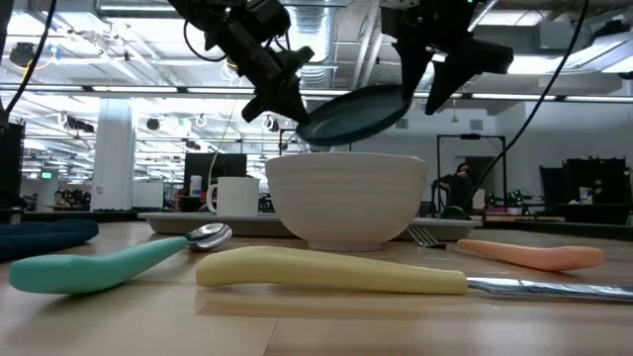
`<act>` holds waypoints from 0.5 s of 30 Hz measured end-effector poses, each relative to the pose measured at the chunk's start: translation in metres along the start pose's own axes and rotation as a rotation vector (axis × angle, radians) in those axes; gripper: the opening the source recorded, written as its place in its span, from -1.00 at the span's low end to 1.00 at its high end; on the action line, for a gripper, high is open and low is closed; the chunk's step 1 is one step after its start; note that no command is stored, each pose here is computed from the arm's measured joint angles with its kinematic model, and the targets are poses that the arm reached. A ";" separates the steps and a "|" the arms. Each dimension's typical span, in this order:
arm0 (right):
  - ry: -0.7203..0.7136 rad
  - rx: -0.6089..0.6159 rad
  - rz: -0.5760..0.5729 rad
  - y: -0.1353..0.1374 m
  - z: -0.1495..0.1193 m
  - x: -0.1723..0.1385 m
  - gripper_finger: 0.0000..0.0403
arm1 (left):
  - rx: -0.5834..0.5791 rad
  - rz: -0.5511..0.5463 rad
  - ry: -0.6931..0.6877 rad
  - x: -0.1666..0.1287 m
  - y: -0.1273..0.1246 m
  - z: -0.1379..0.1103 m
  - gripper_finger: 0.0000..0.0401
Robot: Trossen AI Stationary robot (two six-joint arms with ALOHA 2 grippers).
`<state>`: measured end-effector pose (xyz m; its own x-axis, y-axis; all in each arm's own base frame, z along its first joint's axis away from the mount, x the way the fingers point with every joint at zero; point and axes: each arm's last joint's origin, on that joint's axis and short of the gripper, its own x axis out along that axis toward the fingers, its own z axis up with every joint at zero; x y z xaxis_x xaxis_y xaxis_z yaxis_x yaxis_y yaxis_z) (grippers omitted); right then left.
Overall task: Set up tray
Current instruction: Put the green plate on the gray serving tray at the bottom of the white mug
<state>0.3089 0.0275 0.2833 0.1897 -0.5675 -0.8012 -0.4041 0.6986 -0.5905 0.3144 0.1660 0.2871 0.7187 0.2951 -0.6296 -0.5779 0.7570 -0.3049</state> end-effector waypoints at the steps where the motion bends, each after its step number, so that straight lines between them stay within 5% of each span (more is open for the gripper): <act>1: 0.009 0.005 0.005 0.000 -0.001 0.000 0.26 | 0.001 0.019 0.008 0.000 0.003 0.000 -1.00; 15: 0.172 0.113 0.059 -0.002 -0.021 0.005 0.26 | 0.062 0.144 0.202 -0.008 0.045 -0.010 -1.00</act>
<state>0.2921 0.0135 0.2825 0.0096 -0.5837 -0.8119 -0.3052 0.7715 -0.5583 0.2789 0.1923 0.2712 0.5351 0.2844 -0.7955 -0.6395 0.7516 -0.1614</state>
